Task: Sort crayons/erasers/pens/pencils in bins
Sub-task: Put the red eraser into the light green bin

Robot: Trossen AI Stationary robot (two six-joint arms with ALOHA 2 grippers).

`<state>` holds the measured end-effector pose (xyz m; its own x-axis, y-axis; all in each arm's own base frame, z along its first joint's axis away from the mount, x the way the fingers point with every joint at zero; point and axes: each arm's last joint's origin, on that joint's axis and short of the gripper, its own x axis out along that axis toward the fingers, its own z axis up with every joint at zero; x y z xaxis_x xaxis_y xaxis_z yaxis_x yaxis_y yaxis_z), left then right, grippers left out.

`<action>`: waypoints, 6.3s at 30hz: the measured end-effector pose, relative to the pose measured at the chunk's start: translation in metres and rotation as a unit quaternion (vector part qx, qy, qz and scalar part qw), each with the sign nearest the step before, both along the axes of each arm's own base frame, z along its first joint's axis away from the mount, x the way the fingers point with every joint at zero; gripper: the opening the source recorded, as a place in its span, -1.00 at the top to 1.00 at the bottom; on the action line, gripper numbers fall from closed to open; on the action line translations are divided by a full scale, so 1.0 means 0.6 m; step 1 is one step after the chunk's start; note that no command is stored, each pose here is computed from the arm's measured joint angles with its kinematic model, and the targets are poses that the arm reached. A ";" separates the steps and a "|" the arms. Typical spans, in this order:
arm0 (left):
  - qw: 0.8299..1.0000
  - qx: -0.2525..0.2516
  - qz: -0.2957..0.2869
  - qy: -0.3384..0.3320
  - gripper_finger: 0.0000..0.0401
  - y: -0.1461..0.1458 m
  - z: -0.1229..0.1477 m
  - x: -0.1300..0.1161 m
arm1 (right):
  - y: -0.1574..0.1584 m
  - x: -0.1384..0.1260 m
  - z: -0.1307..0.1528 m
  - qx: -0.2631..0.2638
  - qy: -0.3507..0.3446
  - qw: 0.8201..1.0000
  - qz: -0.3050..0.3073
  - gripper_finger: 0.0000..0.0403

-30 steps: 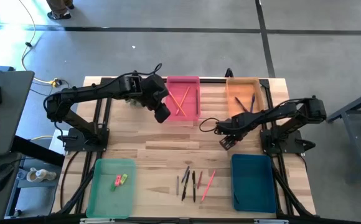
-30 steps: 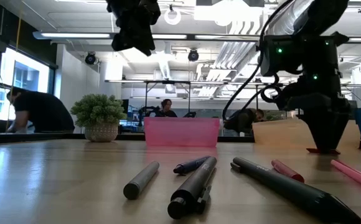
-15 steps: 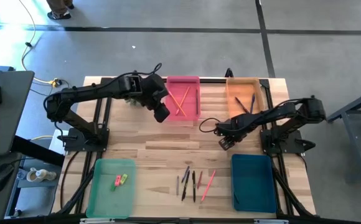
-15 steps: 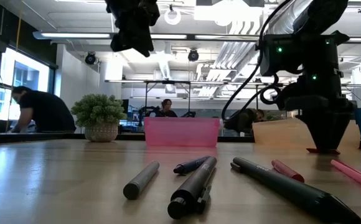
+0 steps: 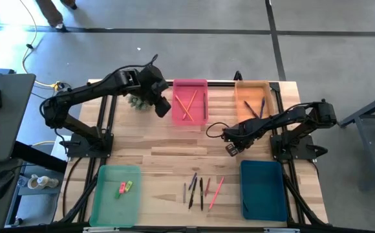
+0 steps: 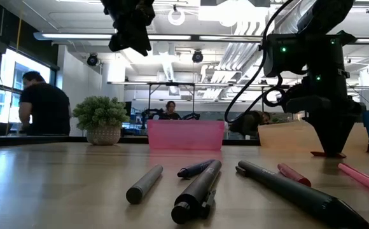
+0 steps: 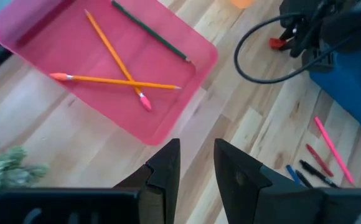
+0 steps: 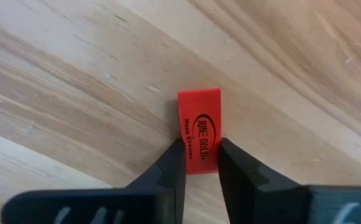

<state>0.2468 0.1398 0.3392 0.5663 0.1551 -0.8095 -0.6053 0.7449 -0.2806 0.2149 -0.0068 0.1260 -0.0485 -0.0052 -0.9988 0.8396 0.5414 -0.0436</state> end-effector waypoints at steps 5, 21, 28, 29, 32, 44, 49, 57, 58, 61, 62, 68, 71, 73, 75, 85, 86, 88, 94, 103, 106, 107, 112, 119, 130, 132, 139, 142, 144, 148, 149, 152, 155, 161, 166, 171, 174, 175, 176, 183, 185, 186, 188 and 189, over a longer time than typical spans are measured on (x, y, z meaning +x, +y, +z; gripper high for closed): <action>1.000 0.010 -0.011 0.013 0.58 0.003 0.004 -0.015 | 0.006 0.007 0.005 -0.006 -0.001 1.000 0.012 0.74; 0.996 -0.001 -0.027 0.080 0.25 0.013 -0.007 -0.045 | 0.031 0.033 0.023 -0.013 -0.041 0.999 0.018 0.75; 0.996 -0.003 -0.026 0.080 0.06 0.014 -0.007 -0.046 | 0.041 0.041 0.024 0.001 -0.070 0.997 0.013 0.75; 0.996 -0.005 -0.027 0.080 0.05 0.013 -0.007 -0.046 | 0.042 0.043 0.025 0.003 -0.074 0.997 0.012 0.75; 0.996 -0.010 -0.027 0.087 0.06 0.012 -0.008 -0.048 | 0.044 0.049 0.026 0.009 -0.094 0.995 0.014 0.75; 0.996 -0.057 0.004 0.072 0.07 0.006 -0.009 -0.046 | 0.047 0.097 0.078 -0.004 -0.174 0.980 0.095 0.75; 0.995 -0.088 -0.001 0.056 0.07 -0.002 -0.008 -0.041 | 0.047 0.116 0.105 -0.025 -0.202 0.970 0.133 0.75; 0.991 -0.122 -0.039 0.049 0.07 -0.035 -0.008 -0.024 | 0.048 0.142 0.148 -0.055 -0.243 0.949 0.192 0.75; 0.990 -0.126 -0.042 0.048 0.07 -0.039 -0.008 -0.022 | 0.048 0.145 0.155 -0.059 -0.249 0.945 0.202 0.75; 0.989 -0.135 -0.039 0.050 0.07 -0.053 -0.008 -0.015 | 0.048 0.155 0.174 -0.073 -0.265 0.933 0.233 0.75; 0.988 -0.137 -0.038 0.050 0.07 -0.058 -0.008 -0.013 | 0.048 0.158 0.181 -0.081 -0.269 0.929 0.242 0.75; 0.988 -0.149 -0.022 0.020 0.07 -0.074 -0.003 0.006 | 0.047 0.173 0.219 -0.125 -0.293 0.905 0.283 0.75; 0.988 -0.154 -0.010 -0.004 0.07 -0.079 0.002 0.016 | 0.046 0.179 0.236 -0.145 -0.301 0.893 0.300 0.75; 0.988 -0.153 -0.001 -0.020 0.07 -0.082 0.005 0.022 | 0.046 0.183 0.249 -0.162 -0.306 0.885 0.310 0.75; 0.988 -0.151 0.009 -0.037 0.07 -0.084 0.008 0.029 | 0.045 0.187 0.261 -0.181 -0.311 0.877 0.319 0.75; 0.985 -0.119 0.054 -0.112 0.07 -0.083 0.023 0.055 | 0.040 0.199 0.314 -0.256 -0.325 0.836 0.361 0.75; 0.984 -0.118 0.055 -0.119 0.07 -0.082 0.024 0.056 | 0.038 0.200 0.318 -0.259 -0.328 0.833 0.362 0.75; 0.982 -0.116 0.055 -0.140 0.07 -0.081 0.029 0.061 | 0.035 0.202 0.322 -0.265 -0.331 0.829 0.365 0.75; 0.976 -0.120 0.062 -0.170 0.07 -0.075 0.028 0.079 | 0.020 0.206 0.331 -0.290 -0.332 0.818 0.369 0.75; 0.977 -0.127 0.057 -0.162 0.07 -0.068 0.004 0.107 | 0.011 0.207 0.333 -0.300 -0.331 0.818 0.362 0.75; 0.977 -0.126 0.060 -0.159 0.07 -0.066 -0.002 0.111 | 0.011 0.207 0.333 -0.303 -0.329 0.818 0.361 0.75; 0.977 -0.127 0.061 -0.158 0.07 -0.064 -0.002 0.111 | 0.010 0.207 0.333 -0.306 -0.328 0.819 0.359 0.75; 0.978 -0.125 0.066 -0.155 0.07 -0.059 -0.010 0.118 | 0.010 0.208 0.334 -0.314 -0.326 0.814 0.365 0.75; 0.978 -0.123 0.064 -0.158 0.14 -0.054 -0.014 0.123 | 0.009 0.208 0.335 -0.324 -0.321 0.814 0.359 0.75; 0.979 -0.111 0.047 -0.167 0.66 -0.055 -0.011 0.125 | 0.008 0.207 0.335 -0.324 -0.321 0.814 0.359 0.75; 0.979 -0.110 0.041 -0.167 0.75 -0.055 -0.011 0.125 | 0.007 0.207 0.335 -0.324 -0.320 0.815 0.358 0.75; 0.981 -0.096 0.029 -0.166 0.96 -0.055 -0.011 0.125 | -0.003 0.207 0.334 -0.324 -0.316 0.819 0.354 0.74; 0.982 -0.091 0.026 -0.166 0.97 -0.054 -0.011 0.125 | -0.003 0.207 0.334 -0.325 -0.315 0.818 0.355 0.74; 0.982 -0.091 0.026 -0.166 0.97 -0.054 -0.011 0.125 | -0.003 0.207 0.334 -0.324 -0.315 0.818 0.354 0.72; 0.982 -0.086 0.020 -0.165 0.97 -0.055 -0.011 0.126 | -0.003 0.207 0.334 -0.319 -0.320 0.820 0.351 0.55; 0.983 -0.082 0.019 -0.163 0.97 -0.055 -0.011 0.125 | -0.003 0.207 0.334 -0.318 -0.321 0.822 0.346 0.49; 0.985 -0.078 0.015 -0.154 0.97 -0.056 -0.013 0.123 | -0.004 0.207 0.333 -0.316 -0.322 0.825 0.342 0.32; 0.989 -0.073 0.014 -0.129 0.97 -0.057 -0.019 0.118 | -0.003 0.204 0.335 -0.310 -0.323 0.824 0.347 0.18; 0.997 -0.062 0.004 -0.056 0.97 -0.079 -0.019 0.089 | 0.001 0.188 0.340 -0.286 -0.319 0.829 0.359 0.08; 0.997 -0.074 -0.017 0.016 0.97 -0.119 -0.014 0.055 | 0.009 0.181 0.335 -0.264 -0.305 0.838 0.366 0.09; 0.991 -0.098 -0.034 0.079 0.97 -0.169 -0.008 0.023 | 0.012 0.178 0.332 -0.259 -0.297 0.842 0.369 0.09; 0.987 -0.111 -0.047 0.108 0.98 -0.204 -0.005 0.008 | 0.013 0.178 0.331 -0.258 -0.294 0.843 0.370 0.09; 0.984 -0.115 -0.049 0.124 0.98 -0.215 -0.006 0.002 | 0.013 0.178 0.331 -0.257 -0.294 0.843 0.370 0.09; 0.983 -0.116 -0.050 0.135 0.98 -0.226 -0.006 -0.002 | 0.013 0.178 0.331 -0.257 -0.294 0.843 0.370 0.09; 0.965 -0.122 -0.047 0.229 0.98 -0.303 -0.025 -0.033 | 0.013 0.177 0.331 -0.256 -0.293 0.845 0.368 0.09; 0.959 -0.130 -0.044 0.246 0.98 -0.324 -0.037 -0.040 | 0.013 0.178 0.331 -0.256 -0.294 0.844 0.367 0.09; 0.956 -0.138 -0.041 0.256 0.98 -0.334 -0.044 -0.043 | 0.013 0.178 0.331 -0.256 -0.296 0.844 0.367 0.09; 0.947 -0.153 -0.039 0.280 0.98 -0.354 -0.060 -0.053 | 0.013 0.178 0.331 -0.256 -0.296 0.844 0.367 0.09; 0.943 -0.157 -0.038 0.291 0.98 -0.364 -0.069 -0.057 | 0.013 0.178 0.331 -0.256 -0.296 0.844 0.367 0.09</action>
